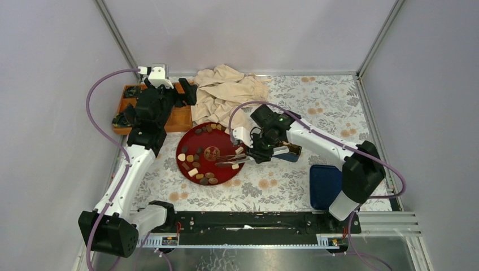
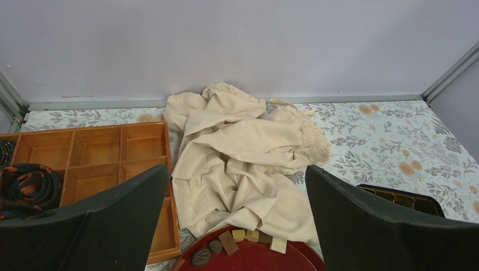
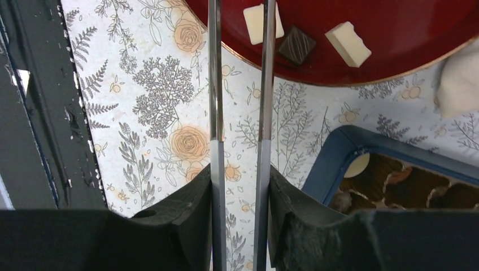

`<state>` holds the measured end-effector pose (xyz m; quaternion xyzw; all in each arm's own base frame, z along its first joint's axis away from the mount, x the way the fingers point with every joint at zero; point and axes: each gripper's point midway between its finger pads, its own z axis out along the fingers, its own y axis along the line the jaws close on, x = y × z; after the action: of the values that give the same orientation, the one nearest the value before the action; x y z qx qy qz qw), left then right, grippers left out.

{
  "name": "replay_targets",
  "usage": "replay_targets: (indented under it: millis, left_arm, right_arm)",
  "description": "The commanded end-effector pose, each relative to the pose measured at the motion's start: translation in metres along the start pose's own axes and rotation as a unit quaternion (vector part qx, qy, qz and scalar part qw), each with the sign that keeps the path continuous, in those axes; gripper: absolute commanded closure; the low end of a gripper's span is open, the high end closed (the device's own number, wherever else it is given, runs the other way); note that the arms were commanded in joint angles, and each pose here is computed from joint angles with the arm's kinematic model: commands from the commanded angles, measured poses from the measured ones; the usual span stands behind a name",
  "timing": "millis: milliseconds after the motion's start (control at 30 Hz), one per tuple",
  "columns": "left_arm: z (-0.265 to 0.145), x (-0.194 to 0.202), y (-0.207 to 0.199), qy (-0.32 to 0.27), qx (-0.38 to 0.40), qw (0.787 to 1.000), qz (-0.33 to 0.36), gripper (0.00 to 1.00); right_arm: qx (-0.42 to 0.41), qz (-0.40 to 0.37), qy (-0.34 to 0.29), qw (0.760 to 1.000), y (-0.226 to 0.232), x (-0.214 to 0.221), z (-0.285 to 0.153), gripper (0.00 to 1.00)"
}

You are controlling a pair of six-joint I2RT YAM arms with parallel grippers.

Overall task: Pack the chocolate
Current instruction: Pick up the fake chocolate from the plate.

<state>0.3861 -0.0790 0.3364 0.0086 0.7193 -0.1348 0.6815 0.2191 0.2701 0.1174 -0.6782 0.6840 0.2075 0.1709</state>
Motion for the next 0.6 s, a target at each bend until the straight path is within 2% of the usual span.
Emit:
replay_targets:
  millis: [0, 133, 367, 567]
  left_arm:
    - [-0.004, -0.011, -0.003, -0.023, 0.006, 1.000, 0.003, 0.01]
    - [-0.004, -0.012, -0.004, -0.023, 0.007, 1.000, 0.003, 0.01]
    - [-0.004, -0.012, -0.004, -0.024, 0.007, 1.000, 0.002, 0.01]
    - [-0.004, -0.012, -0.004, -0.023, 0.009, 1.000, 0.002, 0.01]
  right_arm:
    - [0.009, -0.021, 0.005, 1.000, -0.006, -0.018, 0.001, 0.60]
    - [0.039, -0.014, 0.023, 0.999, -0.014, -0.014, 0.001, 0.60]
    - [0.137, -0.018, 0.088, 0.986, -0.040, 0.013, -0.030, 0.59]
    - [0.167, -0.021, 0.115, 0.979, -0.059, 0.029, -0.057, 0.59]
